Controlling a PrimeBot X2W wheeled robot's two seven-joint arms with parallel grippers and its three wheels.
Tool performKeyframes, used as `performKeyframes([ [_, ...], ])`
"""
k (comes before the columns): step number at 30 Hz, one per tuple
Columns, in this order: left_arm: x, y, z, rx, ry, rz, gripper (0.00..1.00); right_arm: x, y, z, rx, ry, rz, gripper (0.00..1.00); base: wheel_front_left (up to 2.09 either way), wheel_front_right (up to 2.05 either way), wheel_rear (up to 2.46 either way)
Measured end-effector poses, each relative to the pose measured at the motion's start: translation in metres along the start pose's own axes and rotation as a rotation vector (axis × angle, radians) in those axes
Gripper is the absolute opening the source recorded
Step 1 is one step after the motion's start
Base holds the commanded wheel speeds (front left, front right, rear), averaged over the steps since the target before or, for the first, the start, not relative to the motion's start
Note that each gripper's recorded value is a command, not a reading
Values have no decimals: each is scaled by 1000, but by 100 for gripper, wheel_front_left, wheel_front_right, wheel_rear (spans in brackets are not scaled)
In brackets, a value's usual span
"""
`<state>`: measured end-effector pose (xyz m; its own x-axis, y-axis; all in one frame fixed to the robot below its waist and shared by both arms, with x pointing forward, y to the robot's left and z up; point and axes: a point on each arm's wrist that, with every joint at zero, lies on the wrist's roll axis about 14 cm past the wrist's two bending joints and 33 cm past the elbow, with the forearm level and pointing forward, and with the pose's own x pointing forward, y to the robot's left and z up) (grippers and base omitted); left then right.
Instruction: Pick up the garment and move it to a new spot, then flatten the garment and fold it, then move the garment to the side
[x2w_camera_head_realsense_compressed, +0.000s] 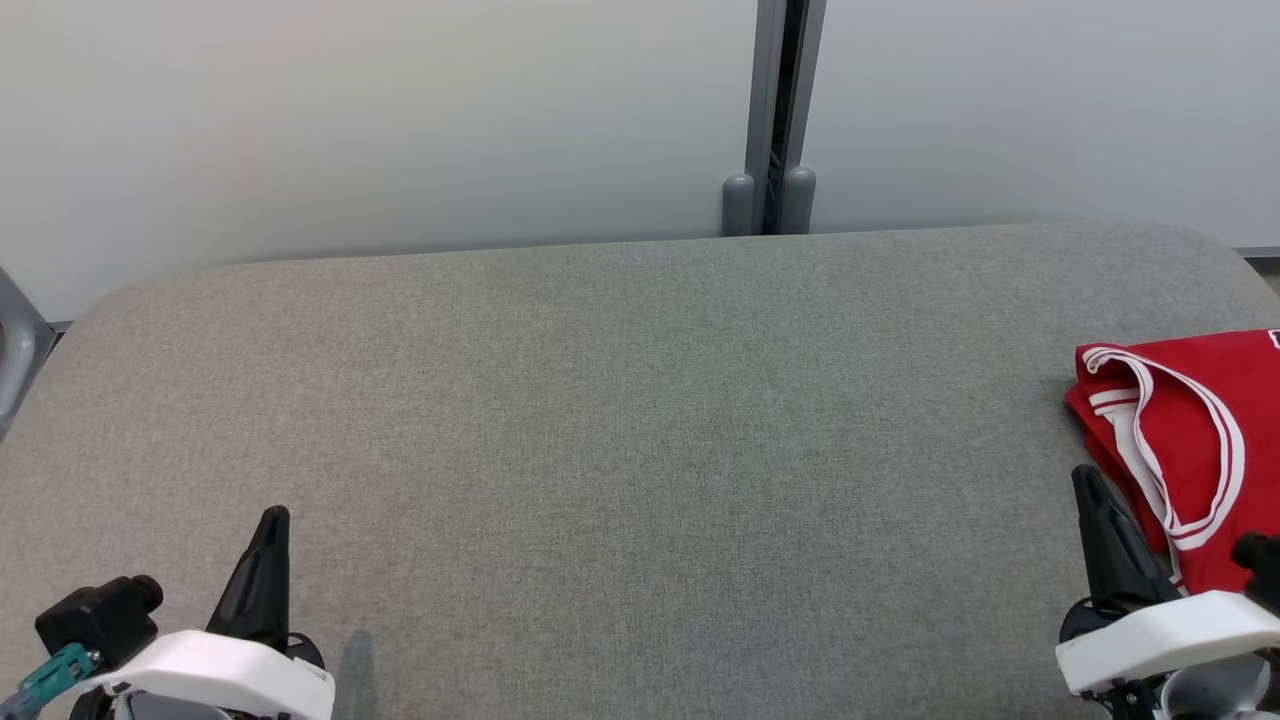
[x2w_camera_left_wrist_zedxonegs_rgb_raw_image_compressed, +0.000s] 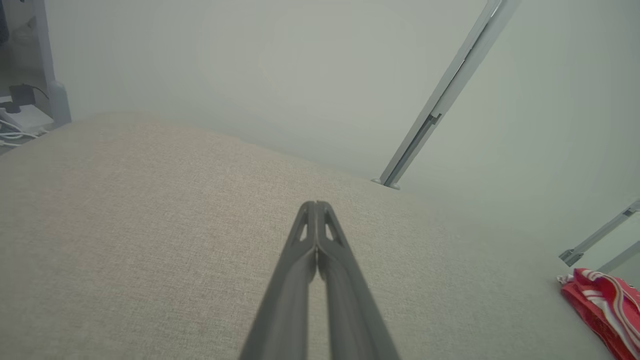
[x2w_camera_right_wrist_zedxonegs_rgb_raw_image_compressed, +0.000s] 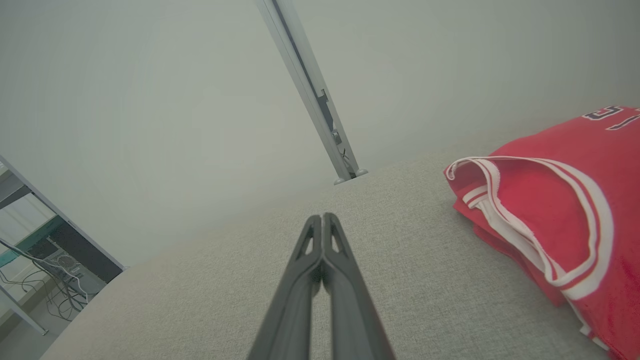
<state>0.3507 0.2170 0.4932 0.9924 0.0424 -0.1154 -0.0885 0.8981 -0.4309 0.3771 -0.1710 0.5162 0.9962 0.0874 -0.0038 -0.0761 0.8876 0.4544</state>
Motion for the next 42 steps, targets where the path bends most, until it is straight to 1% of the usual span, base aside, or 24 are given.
performKeyframes([
  [11,8,2,0,-176,13,6,0,5,-1,0,176,-10,-4,0,0,0,0],
  [13,9,2,0,-189,14,7,0,6,-1,0,190,-10,-5,0,0,0,0],
  [28,18,3,0,-397,22,3,0,12,-3,-2,396,-13,-14,0,0,0,0],
  [42,26,3,3,-562,20,-7,0,18,-4,-1,561,-22,-16,0,0,0,0],
])
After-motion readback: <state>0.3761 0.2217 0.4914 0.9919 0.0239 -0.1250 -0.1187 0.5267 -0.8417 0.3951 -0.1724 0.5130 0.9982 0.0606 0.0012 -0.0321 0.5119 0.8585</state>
